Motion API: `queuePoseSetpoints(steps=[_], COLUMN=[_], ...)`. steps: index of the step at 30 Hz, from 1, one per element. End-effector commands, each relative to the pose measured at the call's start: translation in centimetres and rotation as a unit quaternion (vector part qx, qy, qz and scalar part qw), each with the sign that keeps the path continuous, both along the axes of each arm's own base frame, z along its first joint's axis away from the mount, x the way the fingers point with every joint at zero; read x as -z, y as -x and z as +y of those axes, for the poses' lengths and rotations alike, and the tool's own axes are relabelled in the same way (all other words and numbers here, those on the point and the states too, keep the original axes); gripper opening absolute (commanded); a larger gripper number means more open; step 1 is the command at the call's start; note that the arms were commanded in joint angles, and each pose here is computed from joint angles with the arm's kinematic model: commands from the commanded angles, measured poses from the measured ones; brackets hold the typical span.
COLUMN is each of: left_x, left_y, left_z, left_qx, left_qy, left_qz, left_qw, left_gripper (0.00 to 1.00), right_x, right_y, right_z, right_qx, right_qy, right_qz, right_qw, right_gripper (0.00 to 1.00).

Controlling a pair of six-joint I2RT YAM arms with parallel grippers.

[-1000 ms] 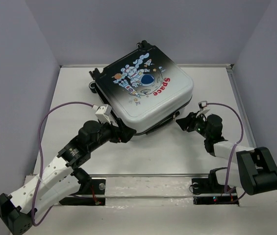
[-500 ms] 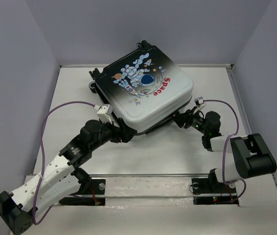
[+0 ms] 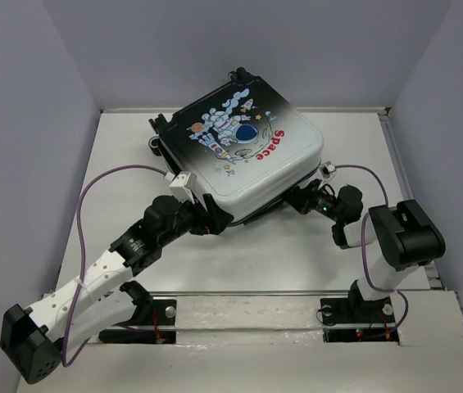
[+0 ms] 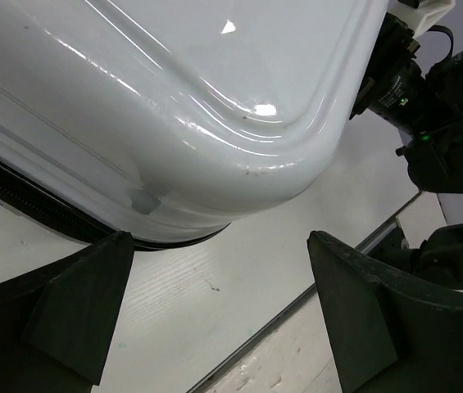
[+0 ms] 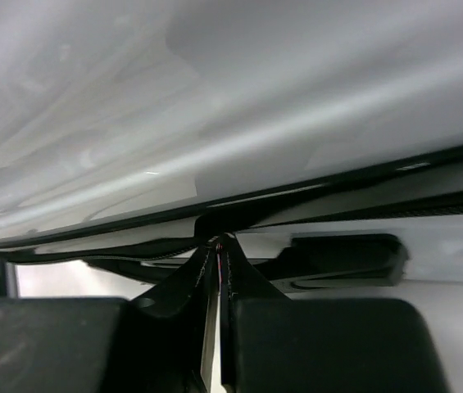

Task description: Pack the luggage

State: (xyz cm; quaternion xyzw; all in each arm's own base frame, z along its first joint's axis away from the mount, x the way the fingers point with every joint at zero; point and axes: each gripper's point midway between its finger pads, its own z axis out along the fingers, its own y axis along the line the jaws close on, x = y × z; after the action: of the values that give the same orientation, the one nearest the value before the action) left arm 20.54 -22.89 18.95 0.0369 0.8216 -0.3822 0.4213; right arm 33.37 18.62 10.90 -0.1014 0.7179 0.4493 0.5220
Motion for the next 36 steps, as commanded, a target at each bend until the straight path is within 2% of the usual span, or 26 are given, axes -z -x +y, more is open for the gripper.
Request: queuePoseSetpoints(steps=[1, 4, 9, 11, 12, 14, 15, 17, 19, 21, 23, 26, 28, 30, 33, 34, 36], left_x=[-4.4, -5.4, -7.5, -9.5, -10.5, -11.3, -13.0, -13.9, -15.1, -16.3, -16.6, -18.0, -18.4, -18.6, -19.2, -19.1, -17.9], left_y=[-1.7, -2.7, -4.8, -5.3, -5.6, -6.1, -6.3, -6.4, -6.8, -7.0, -7.4, -8.1, -9.2, -10.5, -13.6, -15.6, -17.8], left_z=[-1.4, -2.1, -2.9, -3.4, -3.8, -4.3, -4.8, -5.3, -6.0, -6.6, -7.2, -7.6, -7.3, -6.4, -1.8, 1.5, 5.2], left_qx=[0.003, -0.001, -0.020, -0.018, -0.016, -0.016, -0.014, -0.011, -0.007, 0.000, 0.004, -0.001, -0.014, -0.035, -0.087, -0.120, -0.160], left_qy=[0.045, 0.053, 0.056, 0.070, 0.078, 0.082, 0.098, 0.109, 0.118, 0.128, 0.128, 0.127, 0.087, 0.059, 0.048, 0.051, 0.047], left_qz=[-0.061, -0.075, -0.097, -0.114, -0.120, -0.123, -0.133, -0.135, -0.138, -0.139, -0.136, -0.139, -0.142, -0.146, -0.144, -0.139, -0.123], left_qw=[0.997, 0.996, 0.994, 0.991, 0.990, 0.989, 0.986, 0.985, 0.983, 0.982, 0.982, 0.982, 0.986, 0.987, 0.985, 0.982, 0.978], left_gripper=[0.99, 0.99, 0.99, 0.99, 0.99, 0.99, 0.99, 0.99, 0.99, 0.99, 0.99, 0.99, 0.99, 0.99, 0.99, 0.99, 0.99], right_x=[-4.1, -2.7, 0.5, 1.7, 1.9, 2.3, 2.4, -0.1, 0.0, -2.6, -3.4, -2.8, -1.4, -2.1, -0.9, -0.8, -1.1], right_y=[1.6, 4.0, 8.2, 11.5, 14.2, 15.7, 19.1, 20.1, 22.6, 23.3, 24.1, 23.0, 22.6, 22.1, 22.3, 22.3, 22.6], right_z=[2.6, 4.2, 9.0, 11.5, 13.4, 15.1, 18.0, 22.0, 25.1, 27.8, 28.8, 27.9, 25.7, 23.8, 21.7, 21.4, 21.0], right_qx=[-0.045, -0.050, -0.034, -0.053, -0.088, -0.086, -0.131, -0.139, -0.167, -0.179, -0.192, -0.152, -0.127, -0.103, -0.096, -0.095, -0.101], right_qy=[-0.039, -0.024, 0.052, 0.079, 0.084, 0.093, 0.101, 0.082, 0.079, 0.022, -0.011, -0.028, -0.023, -0.036, 0.001, 0.006, 0.000], right_qz=[-0.078, -0.053, -0.008, 0.006, 0.012, 0.019, 0.023, 0.007, 0.004, -0.005, -0.004, 0.010, 0.022, 0.024, 0.033, 0.034, 0.037], right_qw=[0.995, 0.997, 0.998, 0.995, 0.993, 0.992, 0.986, 0.987, 0.983, 0.984, 0.981, 0.988, 0.991, 0.994, 0.995, 0.995, 0.994], right_gripper=[0.07, 0.07, 0.07, 0.07, 0.07, 0.07, 0.07, 0.07, 0.07, 0.07, 0.07, 0.07, 0.07, 0.07, 0.07, 0.07, 0.07])
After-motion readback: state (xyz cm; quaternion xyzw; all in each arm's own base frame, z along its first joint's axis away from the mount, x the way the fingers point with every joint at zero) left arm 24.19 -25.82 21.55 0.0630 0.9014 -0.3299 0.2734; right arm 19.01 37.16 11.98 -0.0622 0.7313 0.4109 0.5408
